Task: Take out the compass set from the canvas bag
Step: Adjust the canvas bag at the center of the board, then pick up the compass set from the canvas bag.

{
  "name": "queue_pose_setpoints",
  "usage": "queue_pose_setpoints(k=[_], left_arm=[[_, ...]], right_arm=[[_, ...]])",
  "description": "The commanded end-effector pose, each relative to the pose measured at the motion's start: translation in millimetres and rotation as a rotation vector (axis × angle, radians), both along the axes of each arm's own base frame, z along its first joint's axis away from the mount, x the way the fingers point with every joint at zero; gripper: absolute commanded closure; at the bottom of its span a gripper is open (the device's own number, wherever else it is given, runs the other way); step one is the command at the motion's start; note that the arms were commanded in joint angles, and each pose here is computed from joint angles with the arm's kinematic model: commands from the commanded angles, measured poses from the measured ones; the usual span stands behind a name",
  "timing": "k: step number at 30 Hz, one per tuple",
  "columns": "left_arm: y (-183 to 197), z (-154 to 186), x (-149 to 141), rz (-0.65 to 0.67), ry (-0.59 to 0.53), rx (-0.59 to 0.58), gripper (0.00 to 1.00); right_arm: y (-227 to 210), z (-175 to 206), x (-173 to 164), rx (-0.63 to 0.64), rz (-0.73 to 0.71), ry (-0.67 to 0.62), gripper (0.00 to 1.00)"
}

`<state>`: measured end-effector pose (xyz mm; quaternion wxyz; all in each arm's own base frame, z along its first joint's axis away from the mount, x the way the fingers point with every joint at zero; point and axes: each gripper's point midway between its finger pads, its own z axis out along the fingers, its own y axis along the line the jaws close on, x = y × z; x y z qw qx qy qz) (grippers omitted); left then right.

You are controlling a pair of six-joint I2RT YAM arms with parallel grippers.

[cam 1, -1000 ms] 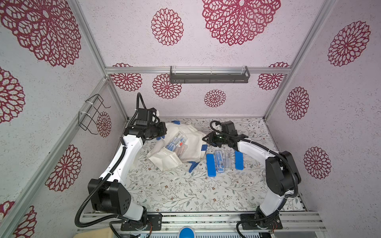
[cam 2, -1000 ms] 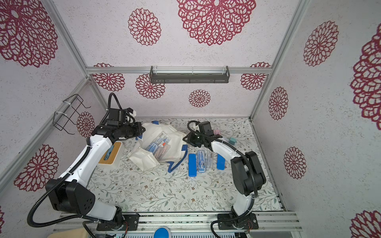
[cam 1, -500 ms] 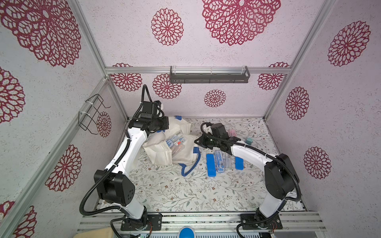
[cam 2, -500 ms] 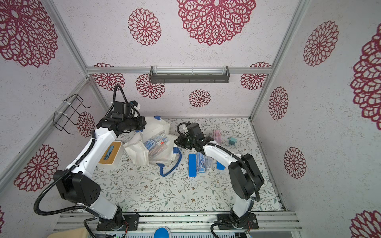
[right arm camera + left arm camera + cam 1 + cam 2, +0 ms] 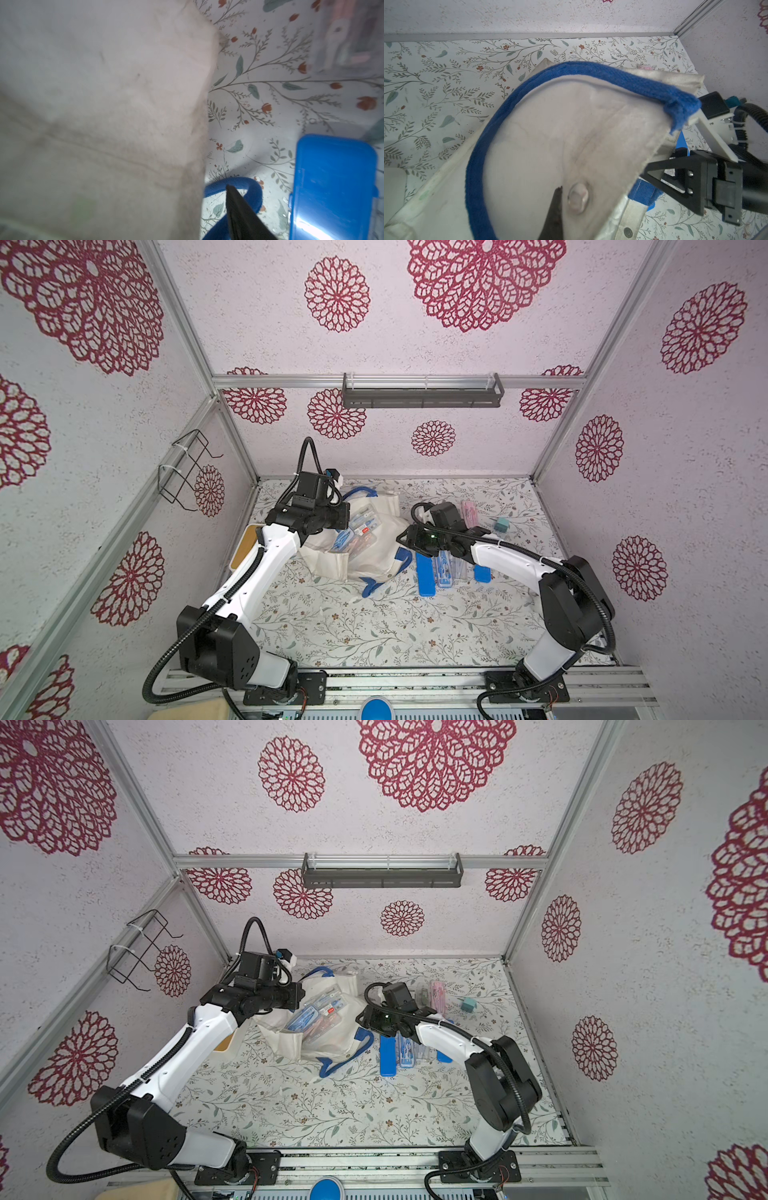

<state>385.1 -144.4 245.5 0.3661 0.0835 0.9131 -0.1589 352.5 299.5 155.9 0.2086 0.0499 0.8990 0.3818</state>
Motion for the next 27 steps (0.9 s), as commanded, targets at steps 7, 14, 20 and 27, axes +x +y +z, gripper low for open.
queue_pose_setpoints(k=[7, 14, 20, 27], left_arm=[[-5.0, 20.4, -0.9, 0.006, -0.051, -0.044, 1.0], [-5.9, 15.5, 1.7, 0.028, -0.007, -0.054, 1.0], [-10.1, 22.6, -2.4, 0.027, -0.018, -0.094, 1.0], [-15.3, 25.6, -13.1, 0.013, -0.024, -0.112, 1.0]], right_arm=[[5.2, 140.3, -12.5, 0.063, 0.007, -0.273, 0.61], [79.2, 112.9, -66.5, 0.067, 0.213, -0.185, 0.75], [100.6, 72.9, -61.6, 0.122, 0.111, 0.012, 0.71], [142.4, 23.4, -25.6, 0.322, -0.117, 0.272, 0.58]])
